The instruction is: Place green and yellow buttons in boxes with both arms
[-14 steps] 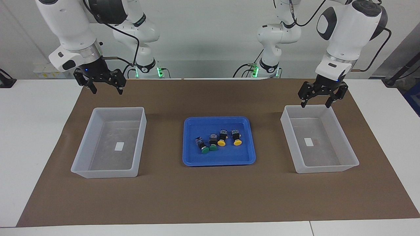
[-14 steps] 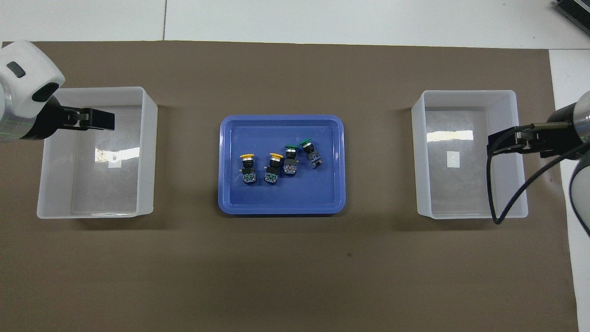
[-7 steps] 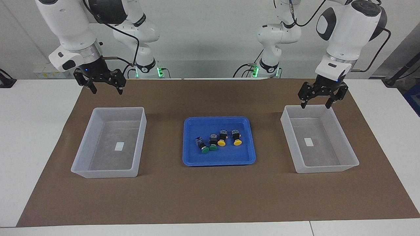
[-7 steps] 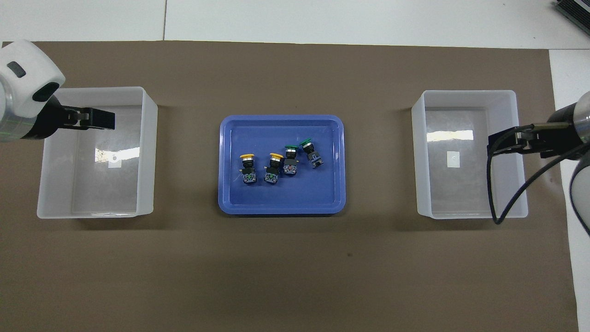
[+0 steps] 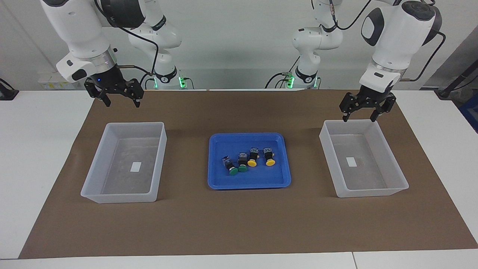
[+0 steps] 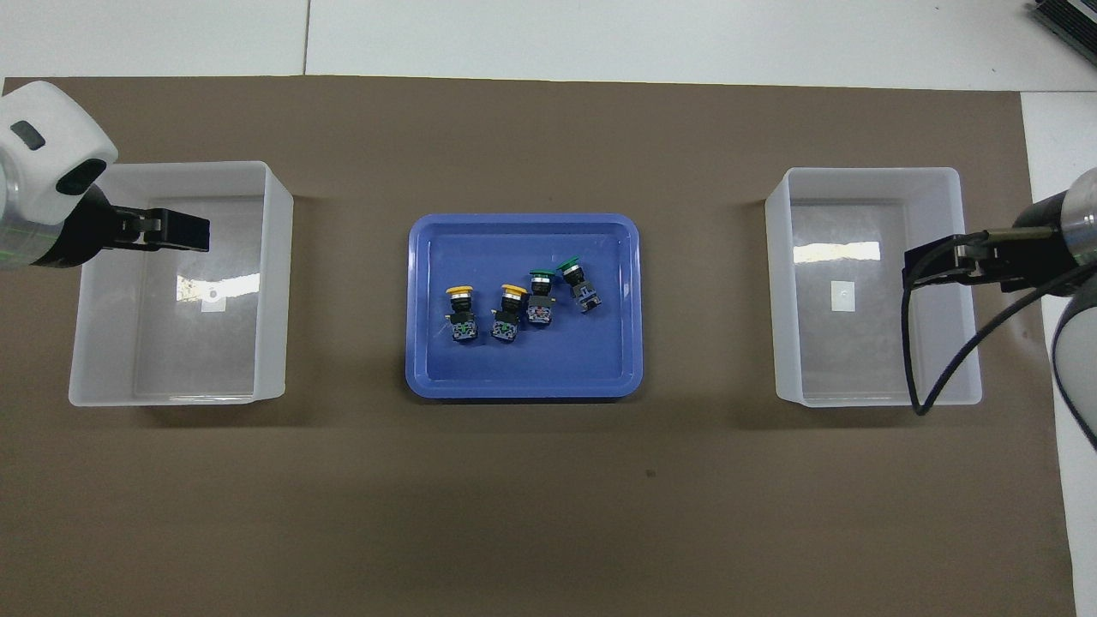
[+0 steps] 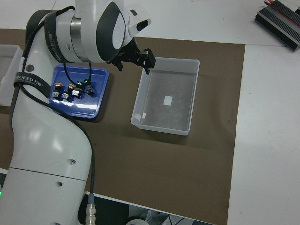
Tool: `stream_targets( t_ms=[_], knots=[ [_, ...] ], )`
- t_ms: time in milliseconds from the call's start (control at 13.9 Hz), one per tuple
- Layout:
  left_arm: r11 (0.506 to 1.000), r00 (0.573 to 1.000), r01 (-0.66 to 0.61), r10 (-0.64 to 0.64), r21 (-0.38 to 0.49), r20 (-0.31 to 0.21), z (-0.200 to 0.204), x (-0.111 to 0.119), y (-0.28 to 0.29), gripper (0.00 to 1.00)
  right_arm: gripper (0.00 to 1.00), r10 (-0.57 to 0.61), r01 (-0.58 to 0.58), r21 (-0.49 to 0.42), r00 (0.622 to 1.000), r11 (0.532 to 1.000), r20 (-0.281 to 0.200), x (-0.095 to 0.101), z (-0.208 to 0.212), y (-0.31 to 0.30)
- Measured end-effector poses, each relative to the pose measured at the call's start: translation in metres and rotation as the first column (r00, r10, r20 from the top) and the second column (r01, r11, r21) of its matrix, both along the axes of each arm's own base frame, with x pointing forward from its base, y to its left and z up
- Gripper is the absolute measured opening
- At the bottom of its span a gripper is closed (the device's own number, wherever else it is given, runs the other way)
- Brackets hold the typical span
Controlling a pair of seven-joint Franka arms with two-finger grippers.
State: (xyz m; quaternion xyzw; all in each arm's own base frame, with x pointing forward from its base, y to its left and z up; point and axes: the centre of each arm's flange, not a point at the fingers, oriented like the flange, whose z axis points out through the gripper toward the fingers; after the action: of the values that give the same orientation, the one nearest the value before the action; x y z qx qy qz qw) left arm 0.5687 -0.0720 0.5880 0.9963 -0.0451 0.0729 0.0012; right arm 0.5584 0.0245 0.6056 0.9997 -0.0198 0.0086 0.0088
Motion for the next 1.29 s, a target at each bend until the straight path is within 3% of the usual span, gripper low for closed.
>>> stream_targets(
  t_ms=[430, 860, 1290],
  knots=[
    [1.0, 1.0, 0.0, 0.0, 0.0, -0.002, 0.0, 0.0, 0.0, 1.0, 1.0, 0.027, -0.028, 0.012, 0.996, 1.0, 0.081, 0.01, -0.033, 0.058],
    [1.0, 1.0, 0.0, 0.0, 0.002, -0.012, -0.001, -0.001, 0.0, 1.0, 1.0, 0.065, -0.073, 0.04, 0.982, 0.997, 0.18, 0.038, -0.079, 0.128],
    [1.0, 0.999, 0.0, 0.001, 0.008, -0.048, -0.02, -0.011, 0.001, 1.0, 1.0, 0.127, -0.148, 0.072, 0.964, 0.986, 0.232, 0.04, -0.132, 0.226]
  ],
)
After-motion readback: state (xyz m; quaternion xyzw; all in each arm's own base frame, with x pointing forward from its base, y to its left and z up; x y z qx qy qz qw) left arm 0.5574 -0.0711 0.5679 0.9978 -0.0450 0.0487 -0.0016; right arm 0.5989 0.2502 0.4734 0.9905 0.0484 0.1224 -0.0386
